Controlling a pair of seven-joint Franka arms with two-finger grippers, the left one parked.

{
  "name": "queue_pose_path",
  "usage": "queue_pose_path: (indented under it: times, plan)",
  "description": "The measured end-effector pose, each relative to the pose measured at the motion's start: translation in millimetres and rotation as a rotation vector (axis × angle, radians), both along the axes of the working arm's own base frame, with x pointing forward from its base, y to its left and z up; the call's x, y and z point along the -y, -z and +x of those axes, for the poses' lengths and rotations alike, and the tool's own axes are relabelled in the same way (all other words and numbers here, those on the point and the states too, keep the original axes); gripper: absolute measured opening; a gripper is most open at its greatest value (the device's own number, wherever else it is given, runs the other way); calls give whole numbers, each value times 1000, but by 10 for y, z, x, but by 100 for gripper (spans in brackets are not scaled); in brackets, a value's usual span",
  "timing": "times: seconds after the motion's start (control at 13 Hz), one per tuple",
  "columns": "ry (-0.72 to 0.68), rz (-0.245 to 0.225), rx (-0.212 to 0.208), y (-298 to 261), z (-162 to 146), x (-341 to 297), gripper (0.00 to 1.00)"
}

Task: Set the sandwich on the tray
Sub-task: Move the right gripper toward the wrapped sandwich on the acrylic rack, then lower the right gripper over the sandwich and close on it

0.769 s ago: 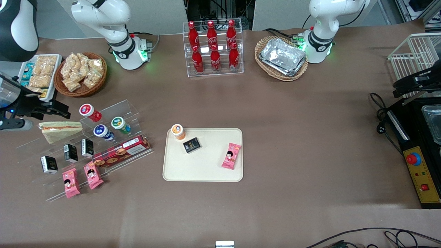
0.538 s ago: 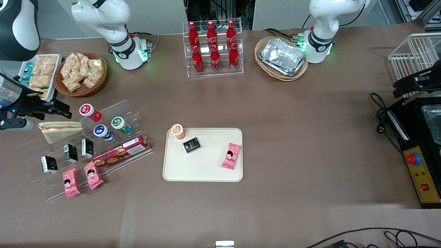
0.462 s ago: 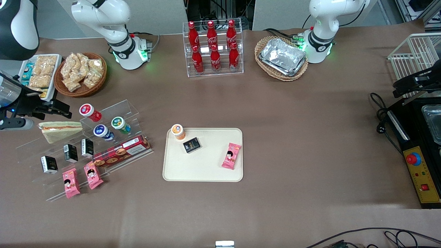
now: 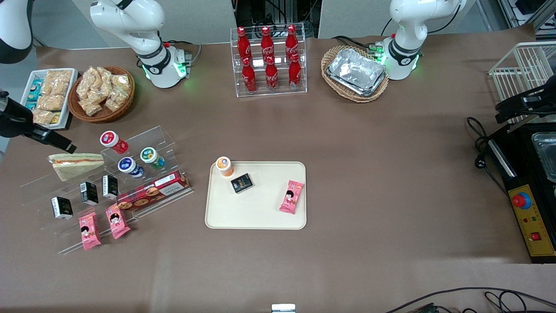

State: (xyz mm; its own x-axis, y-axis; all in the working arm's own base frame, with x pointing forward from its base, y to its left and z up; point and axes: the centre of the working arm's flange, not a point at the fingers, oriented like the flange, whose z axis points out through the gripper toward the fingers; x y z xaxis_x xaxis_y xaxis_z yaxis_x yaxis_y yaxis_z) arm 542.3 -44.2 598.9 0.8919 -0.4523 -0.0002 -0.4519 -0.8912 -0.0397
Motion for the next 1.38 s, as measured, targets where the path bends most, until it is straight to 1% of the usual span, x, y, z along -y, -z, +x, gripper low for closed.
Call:
queue_pose_path:
  times: [0.23, 0.46, 0.62, 0.85, 1.08, 1.15, 1.23, 1.38]
  plan:
    - [262, 4, -14, 19, -18, 218, 100]
    - [445, -4, -26, 43, -73, 577, 100]
    - [570, -8, -47, 119, -103, 776, 100]
    - [668, -18, -102, 392, -92, 970, 100]
    - [786, -76, -169, 778, -9, 1052, 100]
    - [809, -92, -182, 899, 22, 1069, 100]
    - [824, -105, -186, 1005, 43, 1092, 100]
    - [853, -109, -186, 1216, 16, 1204, 100]
